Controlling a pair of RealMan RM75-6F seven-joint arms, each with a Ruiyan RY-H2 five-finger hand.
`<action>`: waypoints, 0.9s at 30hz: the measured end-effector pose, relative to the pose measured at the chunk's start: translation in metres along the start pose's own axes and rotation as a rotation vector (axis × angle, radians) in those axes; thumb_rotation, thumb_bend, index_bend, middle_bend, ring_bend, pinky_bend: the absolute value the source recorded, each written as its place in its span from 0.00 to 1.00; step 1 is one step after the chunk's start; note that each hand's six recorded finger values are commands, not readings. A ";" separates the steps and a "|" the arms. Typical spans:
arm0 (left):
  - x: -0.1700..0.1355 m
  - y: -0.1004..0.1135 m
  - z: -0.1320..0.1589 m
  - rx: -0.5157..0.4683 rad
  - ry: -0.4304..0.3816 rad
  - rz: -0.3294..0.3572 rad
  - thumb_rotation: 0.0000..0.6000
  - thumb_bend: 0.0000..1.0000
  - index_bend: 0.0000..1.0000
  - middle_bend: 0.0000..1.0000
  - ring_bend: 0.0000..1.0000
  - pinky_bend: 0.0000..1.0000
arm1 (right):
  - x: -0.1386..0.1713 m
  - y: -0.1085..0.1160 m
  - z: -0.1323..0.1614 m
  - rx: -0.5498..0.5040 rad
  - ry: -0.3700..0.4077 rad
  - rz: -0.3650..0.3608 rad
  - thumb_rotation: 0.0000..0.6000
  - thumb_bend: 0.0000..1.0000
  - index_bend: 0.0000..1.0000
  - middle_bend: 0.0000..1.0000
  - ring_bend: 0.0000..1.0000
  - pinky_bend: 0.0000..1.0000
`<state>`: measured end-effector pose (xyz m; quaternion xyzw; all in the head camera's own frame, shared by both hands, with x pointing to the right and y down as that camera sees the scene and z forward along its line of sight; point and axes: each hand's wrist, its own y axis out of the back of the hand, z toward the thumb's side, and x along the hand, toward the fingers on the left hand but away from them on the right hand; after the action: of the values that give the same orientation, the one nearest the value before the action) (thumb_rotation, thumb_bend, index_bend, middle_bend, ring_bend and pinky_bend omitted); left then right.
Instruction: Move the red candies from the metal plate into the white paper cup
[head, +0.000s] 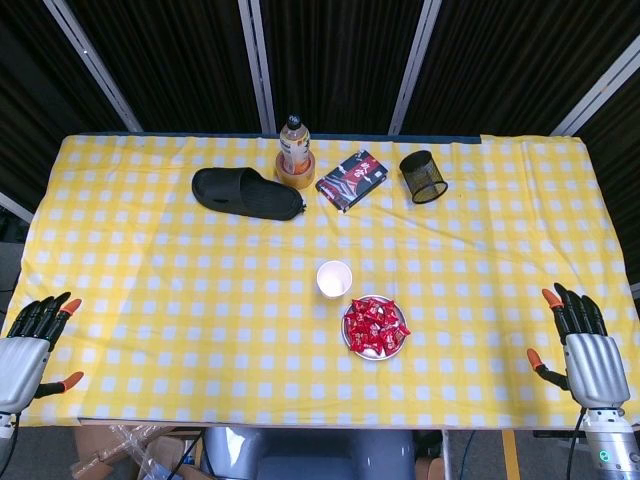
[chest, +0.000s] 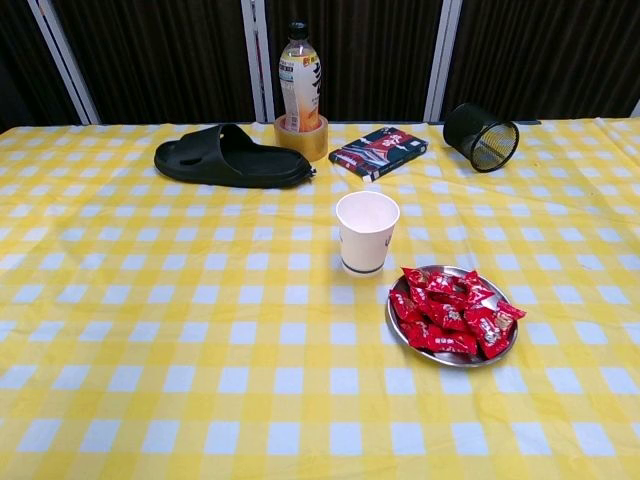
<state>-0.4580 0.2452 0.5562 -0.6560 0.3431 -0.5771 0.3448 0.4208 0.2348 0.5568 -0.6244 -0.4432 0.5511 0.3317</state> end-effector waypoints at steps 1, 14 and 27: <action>0.000 0.000 0.000 -0.001 0.003 -0.002 1.00 0.03 0.00 0.00 0.00 0.00 | 0.000 0.000 0.000 0.000 0.000 0.001 1.00 0.35 0.00 0.00 0.00 0.00; 0.000 0.000 -0.001 -0.003 0.011 -0.006 1.00 0.03 0.00 0.00 0.00 0.00 | 0.001 -0.003 0.002 -0.002 0.006 0.025 1.00 0.35 0.00 0.00 0.00 0.00; -0.001 0.000 0.000 -0.007 0.006 -0.002 1.00 0.03 0.00 0.00 0.00 0.00 | -0.004 0.001 0.023 -0.032 0.057 0.060 1.00 0.35 0.00 0.00 0.00 0.00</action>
<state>-0.4578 0.2459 0.5558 -0.6558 0.3456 -0.5783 0.3407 0.3985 0.2293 0.5537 -0.6581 -0.4235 0.5354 0.3176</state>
